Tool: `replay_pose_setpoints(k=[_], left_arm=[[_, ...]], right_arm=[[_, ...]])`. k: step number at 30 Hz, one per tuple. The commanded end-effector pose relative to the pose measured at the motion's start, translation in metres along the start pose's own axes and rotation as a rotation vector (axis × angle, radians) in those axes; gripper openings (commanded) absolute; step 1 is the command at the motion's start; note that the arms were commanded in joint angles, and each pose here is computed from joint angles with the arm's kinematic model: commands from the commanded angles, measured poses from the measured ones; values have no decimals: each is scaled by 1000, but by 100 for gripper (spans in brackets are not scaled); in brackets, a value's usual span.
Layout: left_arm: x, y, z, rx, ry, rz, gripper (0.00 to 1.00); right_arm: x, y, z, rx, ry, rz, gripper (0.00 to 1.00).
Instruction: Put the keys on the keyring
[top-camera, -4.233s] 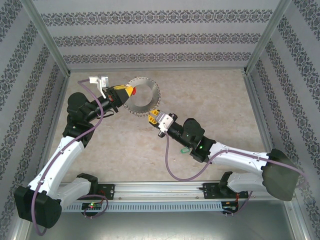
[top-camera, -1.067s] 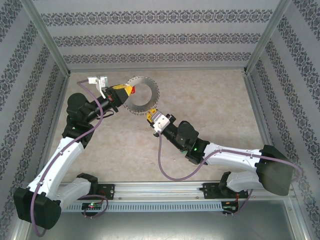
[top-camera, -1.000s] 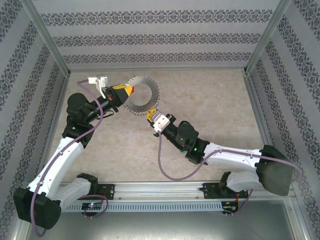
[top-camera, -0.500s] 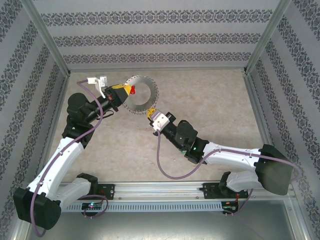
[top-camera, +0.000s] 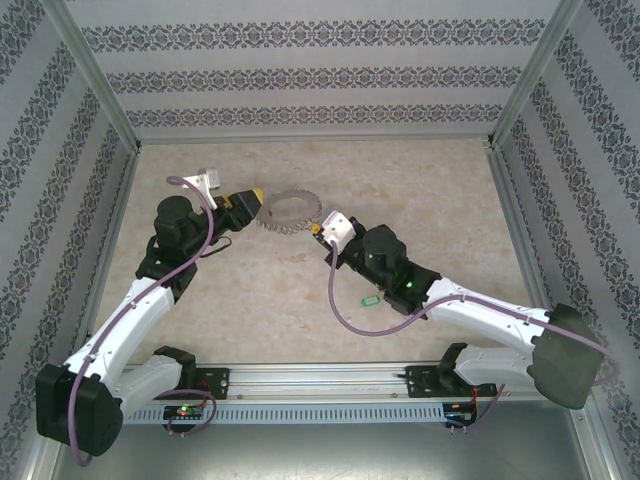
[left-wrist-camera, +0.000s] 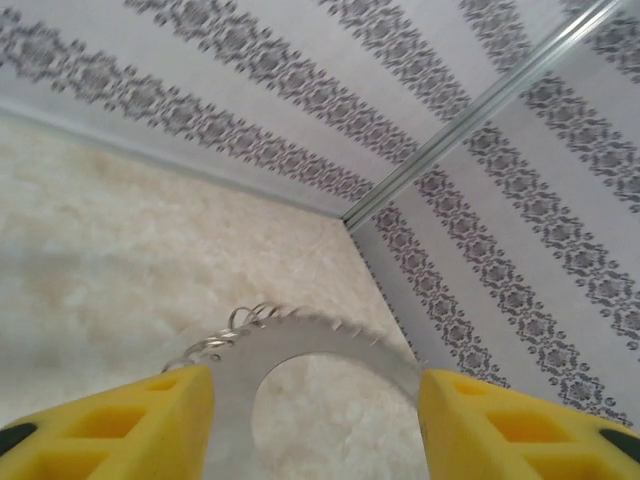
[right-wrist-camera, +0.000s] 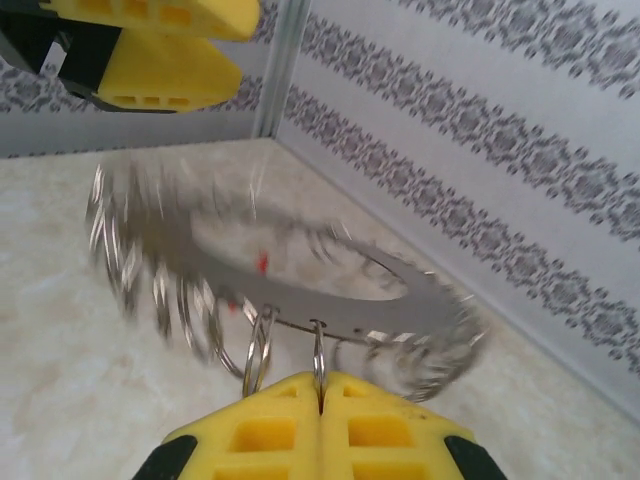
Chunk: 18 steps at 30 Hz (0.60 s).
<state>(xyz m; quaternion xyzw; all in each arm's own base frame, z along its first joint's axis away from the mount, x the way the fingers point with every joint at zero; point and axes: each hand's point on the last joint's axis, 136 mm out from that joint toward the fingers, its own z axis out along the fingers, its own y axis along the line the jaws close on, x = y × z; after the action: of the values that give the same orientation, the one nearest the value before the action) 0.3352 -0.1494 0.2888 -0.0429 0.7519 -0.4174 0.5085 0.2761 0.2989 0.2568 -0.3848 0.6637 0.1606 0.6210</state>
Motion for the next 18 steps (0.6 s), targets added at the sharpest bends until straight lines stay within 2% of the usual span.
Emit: replay_pose_setpoints(k=[1, 3, 8, 14, 18], left_arm=[[20, 19, -5, -70, 31, -28, 58], [31, 30, -8, -103, 45, -31, 63], [53, 50, -15, -153, 67, -35, 66], [44, 36, -19, -112, 60, 62, 66], [37, 27, -19, -104, 73, 143, 65]], right_arm=[[-10, -1, -8, -86, 7, 67, 0], [-6, -2, -9, -129, 29, 89, 0], [9, 2, -11, -244, 125, 87, 0], [40, 18, -24, -401, 346, -136, 0], [58, 11, -14, -307, 447, -415, 0]])
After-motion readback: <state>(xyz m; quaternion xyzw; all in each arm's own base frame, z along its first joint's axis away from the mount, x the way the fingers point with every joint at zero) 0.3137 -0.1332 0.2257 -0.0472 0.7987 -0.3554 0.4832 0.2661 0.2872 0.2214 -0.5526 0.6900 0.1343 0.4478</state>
